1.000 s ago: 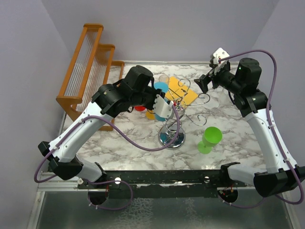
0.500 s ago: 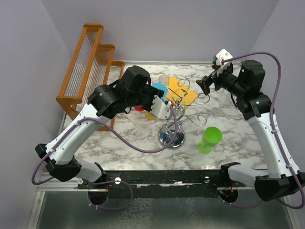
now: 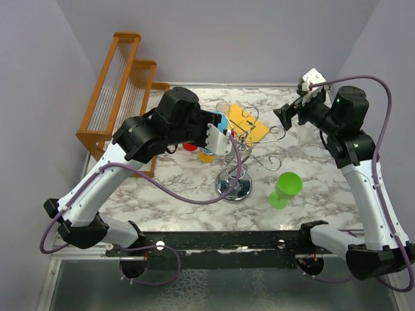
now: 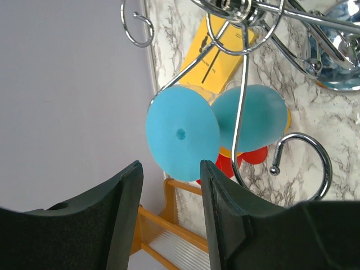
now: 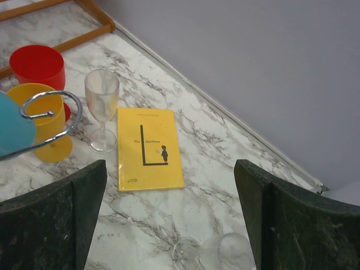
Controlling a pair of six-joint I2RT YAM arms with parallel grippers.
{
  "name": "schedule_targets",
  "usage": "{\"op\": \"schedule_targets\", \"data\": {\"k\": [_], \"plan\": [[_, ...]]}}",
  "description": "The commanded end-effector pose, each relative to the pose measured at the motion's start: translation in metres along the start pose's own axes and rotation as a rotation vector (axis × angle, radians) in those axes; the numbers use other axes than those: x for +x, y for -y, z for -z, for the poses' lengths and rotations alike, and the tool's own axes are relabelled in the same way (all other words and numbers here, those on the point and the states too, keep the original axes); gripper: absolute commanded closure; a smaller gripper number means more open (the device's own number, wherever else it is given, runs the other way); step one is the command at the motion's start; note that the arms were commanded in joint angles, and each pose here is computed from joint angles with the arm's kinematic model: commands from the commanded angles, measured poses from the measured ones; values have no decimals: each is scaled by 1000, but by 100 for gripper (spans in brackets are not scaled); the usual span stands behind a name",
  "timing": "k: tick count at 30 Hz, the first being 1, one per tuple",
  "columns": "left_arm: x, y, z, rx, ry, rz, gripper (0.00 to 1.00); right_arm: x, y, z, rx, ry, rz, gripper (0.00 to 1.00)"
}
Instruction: Place the wine glass upside down on the wine glass rack
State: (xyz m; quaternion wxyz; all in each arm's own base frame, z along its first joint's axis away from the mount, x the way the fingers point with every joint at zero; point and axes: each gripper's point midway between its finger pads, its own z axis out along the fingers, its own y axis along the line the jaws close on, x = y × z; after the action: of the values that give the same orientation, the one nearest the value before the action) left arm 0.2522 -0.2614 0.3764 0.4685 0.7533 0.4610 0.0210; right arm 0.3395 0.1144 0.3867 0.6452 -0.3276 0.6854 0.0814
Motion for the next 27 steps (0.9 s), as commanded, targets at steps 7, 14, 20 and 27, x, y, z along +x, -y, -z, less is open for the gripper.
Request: {"op": "schedule_targets", "data": {"k": [7, 14, 20, 27], "plan": [[-12, -76, 46, -369, 81, 290, 38, 13, 15, 32, 98, -24, -29, 5], [34, -119, 77, -663, 70, 651, 28, 12, 25, 37, 126, -27, -36, 5], [94, -113, 74, -746, 36, 931, 28, 10, 26, 30, 108, -27, -49, 5], [151, -84, 37, -659, 38, 1170, 28, 10, 31, 26, 110, -36, -48, 5]]}}
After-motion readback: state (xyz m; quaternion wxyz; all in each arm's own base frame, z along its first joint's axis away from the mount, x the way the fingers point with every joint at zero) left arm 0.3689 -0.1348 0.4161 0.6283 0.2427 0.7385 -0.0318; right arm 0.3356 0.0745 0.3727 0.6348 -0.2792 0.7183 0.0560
